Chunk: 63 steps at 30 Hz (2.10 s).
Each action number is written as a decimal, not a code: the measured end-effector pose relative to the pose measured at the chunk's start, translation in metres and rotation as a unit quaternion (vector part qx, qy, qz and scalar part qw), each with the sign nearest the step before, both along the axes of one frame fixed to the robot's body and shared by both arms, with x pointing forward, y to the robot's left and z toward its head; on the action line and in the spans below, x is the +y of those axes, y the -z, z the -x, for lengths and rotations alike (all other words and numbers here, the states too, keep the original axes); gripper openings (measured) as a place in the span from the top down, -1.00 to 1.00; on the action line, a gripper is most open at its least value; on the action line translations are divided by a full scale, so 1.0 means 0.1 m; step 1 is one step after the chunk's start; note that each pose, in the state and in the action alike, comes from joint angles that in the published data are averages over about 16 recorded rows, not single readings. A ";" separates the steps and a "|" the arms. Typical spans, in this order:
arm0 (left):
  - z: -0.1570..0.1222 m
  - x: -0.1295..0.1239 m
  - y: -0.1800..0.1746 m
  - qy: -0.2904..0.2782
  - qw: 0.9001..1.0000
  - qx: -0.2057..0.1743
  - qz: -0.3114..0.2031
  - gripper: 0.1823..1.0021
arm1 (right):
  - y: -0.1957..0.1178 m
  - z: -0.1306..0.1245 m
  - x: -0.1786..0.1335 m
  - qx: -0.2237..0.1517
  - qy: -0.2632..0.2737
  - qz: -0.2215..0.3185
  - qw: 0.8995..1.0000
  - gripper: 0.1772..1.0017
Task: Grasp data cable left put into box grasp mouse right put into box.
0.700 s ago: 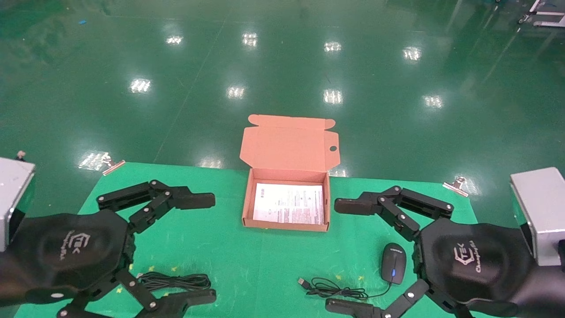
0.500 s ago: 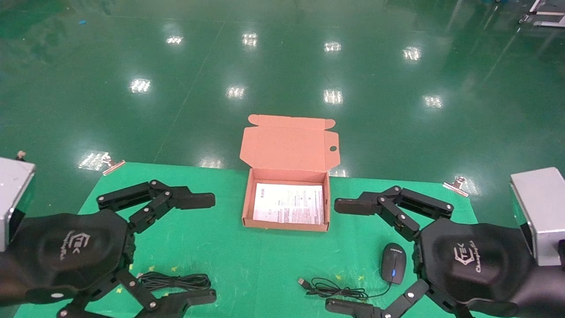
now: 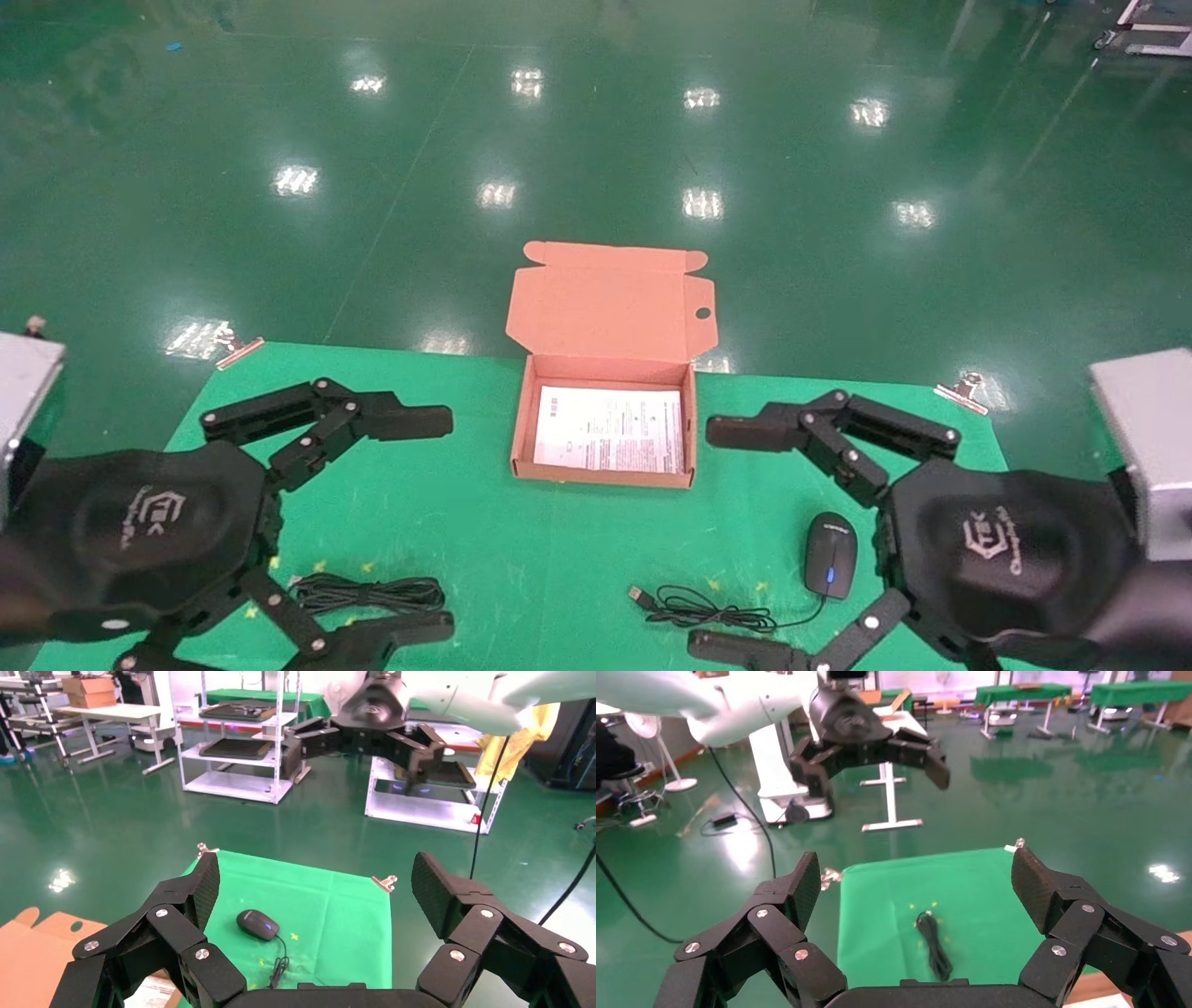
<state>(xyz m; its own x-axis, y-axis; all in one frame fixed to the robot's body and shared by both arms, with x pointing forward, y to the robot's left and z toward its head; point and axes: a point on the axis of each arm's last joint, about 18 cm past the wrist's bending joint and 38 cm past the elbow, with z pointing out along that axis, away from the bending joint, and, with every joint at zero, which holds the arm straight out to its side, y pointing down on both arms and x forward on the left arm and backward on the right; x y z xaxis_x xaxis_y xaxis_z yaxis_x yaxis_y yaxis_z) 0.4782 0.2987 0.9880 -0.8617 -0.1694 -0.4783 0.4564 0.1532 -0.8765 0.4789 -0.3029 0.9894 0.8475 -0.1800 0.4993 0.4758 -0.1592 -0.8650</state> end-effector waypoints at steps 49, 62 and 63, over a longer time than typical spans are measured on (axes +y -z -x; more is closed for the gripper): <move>-1.76 -0.03 1.11 -0.254 0.830 -0.018 -0.496 -1.00 | 1.19 -1.69 0.32 -0.184 0.200 0.555 0.786 -1.00; -2.08 0.20 1.35 -0.288 0.837 0.058 -0.462 -1.00 | 1.59 -1.96 0.56 -0.138 0.216 0.519 0.816 -1.00; -2.10 0.22 1.36 -0.290 0.837 0.061 -0.460 -1.00 | 1.61 -1.98 0.57 -0.136 0.216 0.516 0.817 -1.00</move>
<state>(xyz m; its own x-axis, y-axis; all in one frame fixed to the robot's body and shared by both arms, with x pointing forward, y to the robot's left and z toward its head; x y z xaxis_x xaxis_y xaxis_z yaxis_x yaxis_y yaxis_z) 0.6884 0.3204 0.8519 -0.8142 -0.1855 -0.5502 -0.0136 0.9534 -0.3013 0.6770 -0.2456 0.8283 0.6480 0.2042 0.7338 0.3352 -0.9415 -0.0340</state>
